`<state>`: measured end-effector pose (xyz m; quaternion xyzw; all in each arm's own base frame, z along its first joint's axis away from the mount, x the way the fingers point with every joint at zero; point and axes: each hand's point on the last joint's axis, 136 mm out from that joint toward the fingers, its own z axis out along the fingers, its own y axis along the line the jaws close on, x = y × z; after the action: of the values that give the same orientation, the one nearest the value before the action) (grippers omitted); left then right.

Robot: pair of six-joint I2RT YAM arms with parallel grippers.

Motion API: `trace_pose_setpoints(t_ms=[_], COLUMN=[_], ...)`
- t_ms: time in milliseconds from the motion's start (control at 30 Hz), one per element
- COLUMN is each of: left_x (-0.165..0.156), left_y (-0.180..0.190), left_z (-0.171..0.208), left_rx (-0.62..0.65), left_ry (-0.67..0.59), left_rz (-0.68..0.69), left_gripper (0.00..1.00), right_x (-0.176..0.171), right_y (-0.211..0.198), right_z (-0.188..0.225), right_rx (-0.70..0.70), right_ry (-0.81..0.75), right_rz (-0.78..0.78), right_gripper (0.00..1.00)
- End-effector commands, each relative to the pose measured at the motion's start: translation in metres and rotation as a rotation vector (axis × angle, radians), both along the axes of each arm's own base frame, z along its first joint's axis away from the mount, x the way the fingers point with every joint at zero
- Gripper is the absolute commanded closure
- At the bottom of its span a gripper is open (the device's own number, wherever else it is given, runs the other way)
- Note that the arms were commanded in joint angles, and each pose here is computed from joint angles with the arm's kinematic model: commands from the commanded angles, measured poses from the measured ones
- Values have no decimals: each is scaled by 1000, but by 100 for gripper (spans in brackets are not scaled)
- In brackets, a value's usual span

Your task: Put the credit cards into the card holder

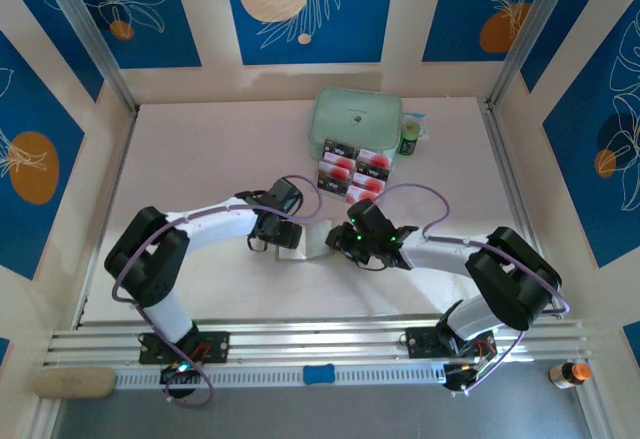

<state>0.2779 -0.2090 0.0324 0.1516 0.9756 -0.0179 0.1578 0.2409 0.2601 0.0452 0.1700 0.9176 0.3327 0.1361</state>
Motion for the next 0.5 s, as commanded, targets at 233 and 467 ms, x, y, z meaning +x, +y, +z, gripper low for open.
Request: trace_pose_setpoints(t_ms=[233,467], left_x=[4,6], left_y=[7,6], left_z=[4,9], left_rx=[35,18], left_ry=[-34,-50], left_rz=[5,20], left_gripper=[20,20], right_x=[3,11], right_y=[-19,11], right_z=[44,62], right_rx=[-20,9], right_ry=[-111,-149], right_rz=[41,182], right_gripper=[65,73])
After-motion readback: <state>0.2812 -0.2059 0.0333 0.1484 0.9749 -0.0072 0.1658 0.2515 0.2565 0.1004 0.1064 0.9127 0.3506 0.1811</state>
